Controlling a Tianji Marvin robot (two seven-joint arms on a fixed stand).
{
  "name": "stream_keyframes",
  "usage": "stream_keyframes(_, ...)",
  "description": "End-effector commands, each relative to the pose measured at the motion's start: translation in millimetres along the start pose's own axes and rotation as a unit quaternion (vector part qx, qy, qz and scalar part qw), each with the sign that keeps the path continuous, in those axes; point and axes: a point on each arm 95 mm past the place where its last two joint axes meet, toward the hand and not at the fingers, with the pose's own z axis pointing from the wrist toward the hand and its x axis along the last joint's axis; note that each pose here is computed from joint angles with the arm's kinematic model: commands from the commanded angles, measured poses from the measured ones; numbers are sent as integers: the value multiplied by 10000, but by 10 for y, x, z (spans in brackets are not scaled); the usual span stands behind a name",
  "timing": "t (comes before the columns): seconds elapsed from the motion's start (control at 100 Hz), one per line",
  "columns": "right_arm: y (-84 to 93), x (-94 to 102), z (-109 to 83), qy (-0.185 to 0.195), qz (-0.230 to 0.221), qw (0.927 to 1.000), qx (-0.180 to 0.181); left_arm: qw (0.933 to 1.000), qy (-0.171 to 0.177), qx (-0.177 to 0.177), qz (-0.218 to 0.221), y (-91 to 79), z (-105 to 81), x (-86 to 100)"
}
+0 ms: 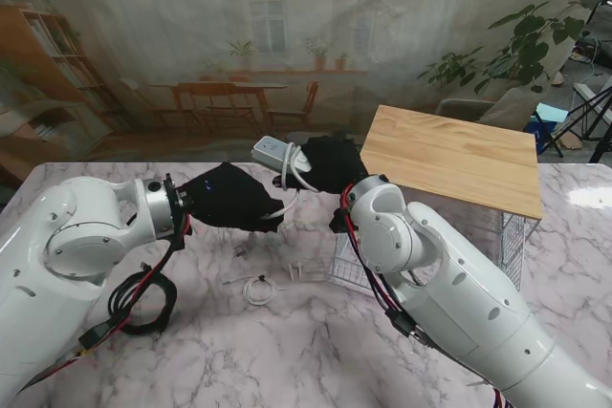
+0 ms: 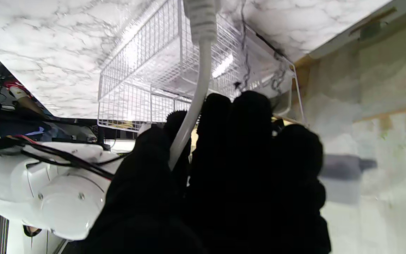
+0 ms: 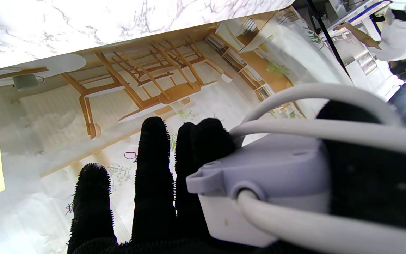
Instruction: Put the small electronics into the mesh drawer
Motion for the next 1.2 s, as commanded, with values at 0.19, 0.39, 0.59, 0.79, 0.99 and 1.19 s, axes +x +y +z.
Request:
stream_keyframes(0.19, -117, -39, -17, -5, -21, 9998, 211, 9987, -268, 304, 297, -390, -15, -138)
stream_keyframes(0.39, -185, -28, -30, 37, -29, 9994, 333, 9974, -445, 356, 452, -592, 47, -284)
stream_keyframes(0.59, -252, -8, -39, 107, -41, 9988, 482, 9967, -506, 346, 524, -736, 132, -359)
stream_keyframes(0.79, -296, 22, -46, 218, -70, 9978, 623, 9972, -649, 150, 336, -795, 231, -489)
stream_keyframes(0.99, -356, 81, -82, 405, -158, 9948, 919, 9969, -739, -76, 269, -775, 340, -596)
stream_keyframes(1.19, -393, 153, -113, 579, -88, 9929, 1034, 9955, -884, -288, 156, -781, 448, -725)
